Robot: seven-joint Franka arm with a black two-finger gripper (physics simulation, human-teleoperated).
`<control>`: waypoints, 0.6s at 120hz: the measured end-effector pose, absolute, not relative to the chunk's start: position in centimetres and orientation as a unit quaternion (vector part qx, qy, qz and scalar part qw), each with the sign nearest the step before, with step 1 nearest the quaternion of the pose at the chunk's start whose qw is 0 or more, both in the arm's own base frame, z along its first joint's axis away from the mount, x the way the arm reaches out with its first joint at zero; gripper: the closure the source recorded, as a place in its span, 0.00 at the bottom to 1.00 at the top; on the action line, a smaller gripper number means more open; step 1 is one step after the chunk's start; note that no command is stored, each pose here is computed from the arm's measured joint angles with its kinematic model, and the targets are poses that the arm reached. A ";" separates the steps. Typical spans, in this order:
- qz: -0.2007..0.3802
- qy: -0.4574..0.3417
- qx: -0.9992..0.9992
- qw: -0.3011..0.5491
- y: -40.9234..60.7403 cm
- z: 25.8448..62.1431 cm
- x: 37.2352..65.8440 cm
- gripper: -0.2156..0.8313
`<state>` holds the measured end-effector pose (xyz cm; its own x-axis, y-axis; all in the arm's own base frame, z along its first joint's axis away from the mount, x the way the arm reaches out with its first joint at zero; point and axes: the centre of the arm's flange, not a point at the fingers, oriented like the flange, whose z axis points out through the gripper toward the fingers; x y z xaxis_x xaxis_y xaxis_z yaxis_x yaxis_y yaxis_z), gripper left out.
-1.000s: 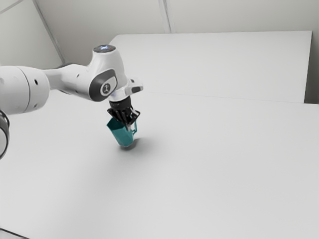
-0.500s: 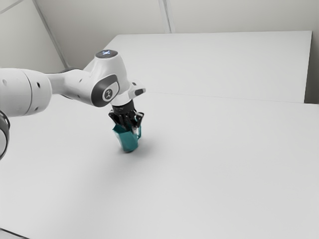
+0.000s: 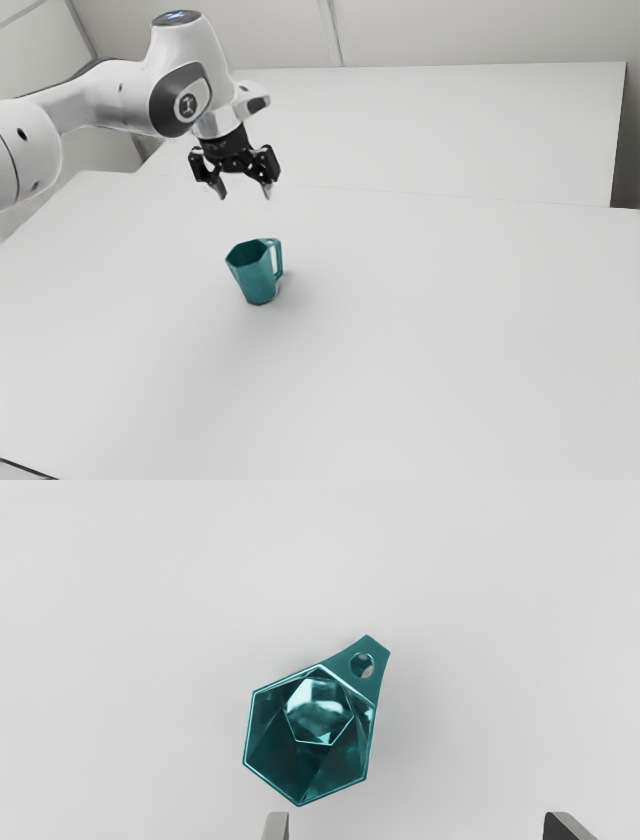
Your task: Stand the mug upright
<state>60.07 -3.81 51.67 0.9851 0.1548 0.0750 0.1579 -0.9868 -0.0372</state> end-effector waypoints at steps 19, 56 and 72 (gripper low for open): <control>-0.009 -0.074 -0.997 0.018 -3.4 55.3 59.3 0.23; 0.012 -0.053 -0.998 0.017 -3.1 60.3 57.6 0.21; 0.012 -0.043 -0.999 0.020 -3.0 61.6 57.0 0.21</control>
